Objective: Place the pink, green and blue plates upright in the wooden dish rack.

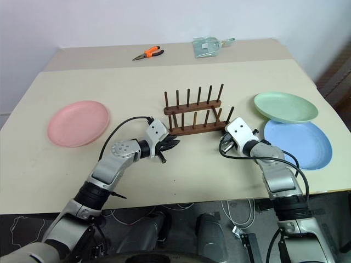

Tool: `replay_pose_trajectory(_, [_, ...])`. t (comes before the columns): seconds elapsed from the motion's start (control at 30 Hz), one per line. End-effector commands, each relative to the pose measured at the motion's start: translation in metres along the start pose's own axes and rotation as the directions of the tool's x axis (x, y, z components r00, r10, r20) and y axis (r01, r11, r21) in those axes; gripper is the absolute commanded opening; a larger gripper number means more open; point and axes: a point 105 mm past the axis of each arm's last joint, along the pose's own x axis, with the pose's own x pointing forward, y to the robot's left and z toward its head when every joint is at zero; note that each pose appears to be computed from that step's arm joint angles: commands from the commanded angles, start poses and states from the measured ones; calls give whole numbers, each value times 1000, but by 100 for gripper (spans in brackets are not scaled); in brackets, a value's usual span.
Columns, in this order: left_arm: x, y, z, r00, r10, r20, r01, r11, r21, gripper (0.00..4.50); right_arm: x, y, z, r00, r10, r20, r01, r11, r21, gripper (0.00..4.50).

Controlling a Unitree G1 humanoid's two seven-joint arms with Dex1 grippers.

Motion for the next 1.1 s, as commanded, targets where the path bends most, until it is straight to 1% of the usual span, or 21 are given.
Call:
replay_pose_trajectory(0.03, [-13,26,-29,987,130,-91,-134,990,-39,91,-2,0,7,999,15,31,-15,1000,-2,25])
replay_pose_trajectory(0.1, [-19,27,-28,989,127,-80,-132,990,-51,90,-6,2,10,998,34,44,-34,999,0,87])
replay_pose_trajectory(0.13, [-22,24,-27,991,110,-71,-114,992,-46,115,-9,4,12,998,47,52,-47,999,-5,127])
replay_pose_trajectory(0.2, [-35,24,-24,991,115,-68,-117,993,-27,175,-16,11,22,992,89,85,-87,996,-27,231])
replay_pose_trajectory(0.27, [-47,26,-21,990,131,-55,-132,991,-31,273,-22,18,30,986,121,113,-117,992,-46,335])
replay_pose_trajectory(0.3, [-60,31,-14,987,160,-19,-161,985,-65,321,-25,21,38,981,139,137,-133,990,-52,384])
replay_pose_trajectory(0.33, [-70,34,-9,983,182,5,-181,980,-88,323,-28,23,43,977,151,154,-144,988,-56,432])
replay_pose_trajectory(0.37, [-83,46,-4,967,252,30,-247,963,-111,323,-30,24,47,973,162,165,-151,986,-73,443])
replay_pose_trajectory(0.43, [-113,79,-4,895,446,29,-434,883,-181,323,-30,27,50,968,183,172,-170,982,-83,443])
replay_pose_trajectory(0.5, [-147,113,-4,769,639,11,-622,751,-220,370,-30,31,52,960,220,172,-210,975,-73,450])
replay_pose_trajectory(0.57, [-186,144,-10,582,811,-50,-796,556,-240,444,-29,37,54,947,268,177,-259,963,-69,450])
replay_pose_trajectory(0.6, [-208,158,-13,468,879,-89,-865,435,-251,444,-29,40,56,941,287,181,-278,958,-73,450])
replay_pose_trajectory(0.63, [-228,167,-15,364,923,-122,-909,323,-263,444,-28,42,57,936,300,183,-292,954,-74,450])
replay_pose_trajectory(0.7, [-260,177,-18,196,964,-180,-936,130,-327,444,-27,46,59,927,326,186,-318,945,-74,450])
replay_pose_trajectory(0.77, [-285,179,-29,85,964,-253,-926,-17,-378,444,-25,49,62,920,345,189,-336,939,-78,450])
replay_pose_trajectory(0.8, [-293,179,-37,53,955,-292,-918,-68,-390,444,-24,51,63,916,353,190,-344,936,-81,450])
replay_pose_trajectory(0.87, [-300,173,-55,45,924,-379,-884,-140,-445,444,-23,53,64,910,369,191,-358,929,-93,450])
replay_pose_trajectory(0.9, [-294,169,-63,92,905,-416,-856,-142,-498,444,-23,53,65,908,372,192,-360,928,-96,450])
replay_pose_trajectory(0.93, [-284,163,-68,173,885,-433,-801,-129,-584,444,-23,52,66,908,370,195,-357,929,-100,450])
replay_pose_trajectory(1.03, [-263,151,-72,319,846,-426,-702,-92,-707,444,-23,52,68,907,368,204,-353,929,-108,450])
replay_pose_trajectory(1.1, [-251,146,-71,381,827,-413,-664,-66,-745,391,-23,53,69,905,371,209,-354,928,-114,450])
